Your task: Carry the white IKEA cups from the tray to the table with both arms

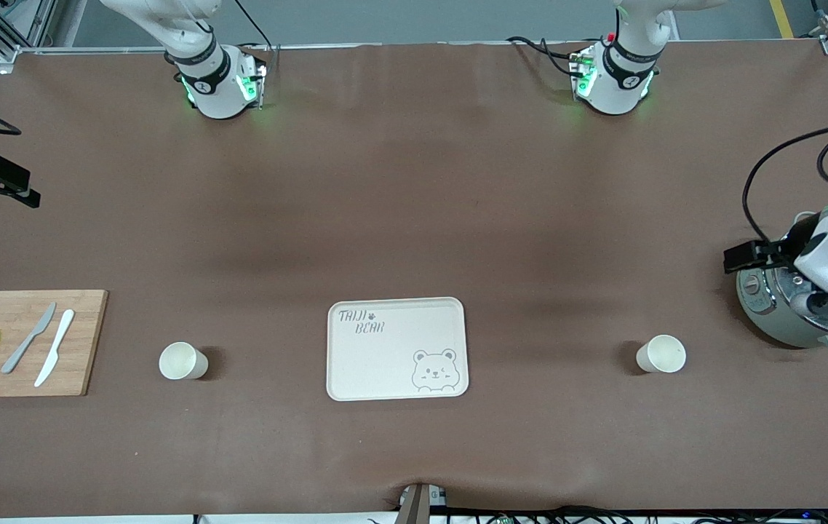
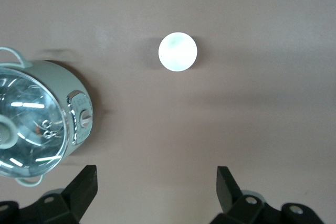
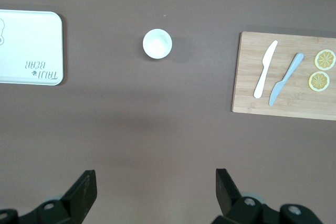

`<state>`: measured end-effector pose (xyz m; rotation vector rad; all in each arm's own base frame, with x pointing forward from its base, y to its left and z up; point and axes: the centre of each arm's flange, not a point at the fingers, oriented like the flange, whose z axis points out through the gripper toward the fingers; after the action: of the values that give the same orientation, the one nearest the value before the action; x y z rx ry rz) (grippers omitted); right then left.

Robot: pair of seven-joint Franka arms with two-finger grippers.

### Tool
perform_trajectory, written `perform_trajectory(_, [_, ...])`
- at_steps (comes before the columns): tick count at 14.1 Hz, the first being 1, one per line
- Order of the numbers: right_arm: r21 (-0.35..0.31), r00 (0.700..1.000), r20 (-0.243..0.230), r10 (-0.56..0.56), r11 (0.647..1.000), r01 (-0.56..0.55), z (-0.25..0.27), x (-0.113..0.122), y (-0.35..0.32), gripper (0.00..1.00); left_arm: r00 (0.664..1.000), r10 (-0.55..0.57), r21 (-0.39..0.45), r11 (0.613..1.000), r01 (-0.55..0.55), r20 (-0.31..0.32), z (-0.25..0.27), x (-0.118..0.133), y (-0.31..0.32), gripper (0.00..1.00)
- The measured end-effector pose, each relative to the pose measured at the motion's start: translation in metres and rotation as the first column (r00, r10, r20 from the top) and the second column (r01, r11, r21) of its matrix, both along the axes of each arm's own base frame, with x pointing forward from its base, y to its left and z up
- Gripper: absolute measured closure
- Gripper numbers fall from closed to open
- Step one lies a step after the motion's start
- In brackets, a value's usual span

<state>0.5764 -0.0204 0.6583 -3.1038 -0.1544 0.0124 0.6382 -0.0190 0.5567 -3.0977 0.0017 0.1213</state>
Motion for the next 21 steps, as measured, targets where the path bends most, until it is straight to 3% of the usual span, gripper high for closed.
perform_trajectory(4, [-0.001, 1.0, 0.0, 0.008, 1.0, -0.008, 0.0, 0.0, 0.004, 0.0, 0.998, 0.003, 0.001, 1.0, -0.003, 0.066, 0.049, -0.021, 0.0, 0.0])
perform_trajectory(12, [-0.028, 0.998, -0.003, 0.066, 0.997, -0.066, -0.001, 0.0, 0.039, 0.0, 0.99, 0.0, 0.001, 1.0, 0.0, 0.138, 0.105, -0.053, -0.002, 0.0])
perform_trajectory(17, [-0.037, 0.999, -0.003, 0.047, 0.998, -0.047, -0.002, 0.001, 0.031, 0.0, 0.989, 0.0, 0.003, 1.0, -0.001, 0.15, 0.135, -0.078, -0.002, 0.0])
perform_trajectory(21, [-0.062, 1.0, -0.006, 0.016, 0.998, -0.017, -0.008, 0.006, 0.013, 0.0, 0.993, 0.002, 0.001, 1.0, -0.002, 0.116, 0.133, -0.084, -0.002, 0.0])
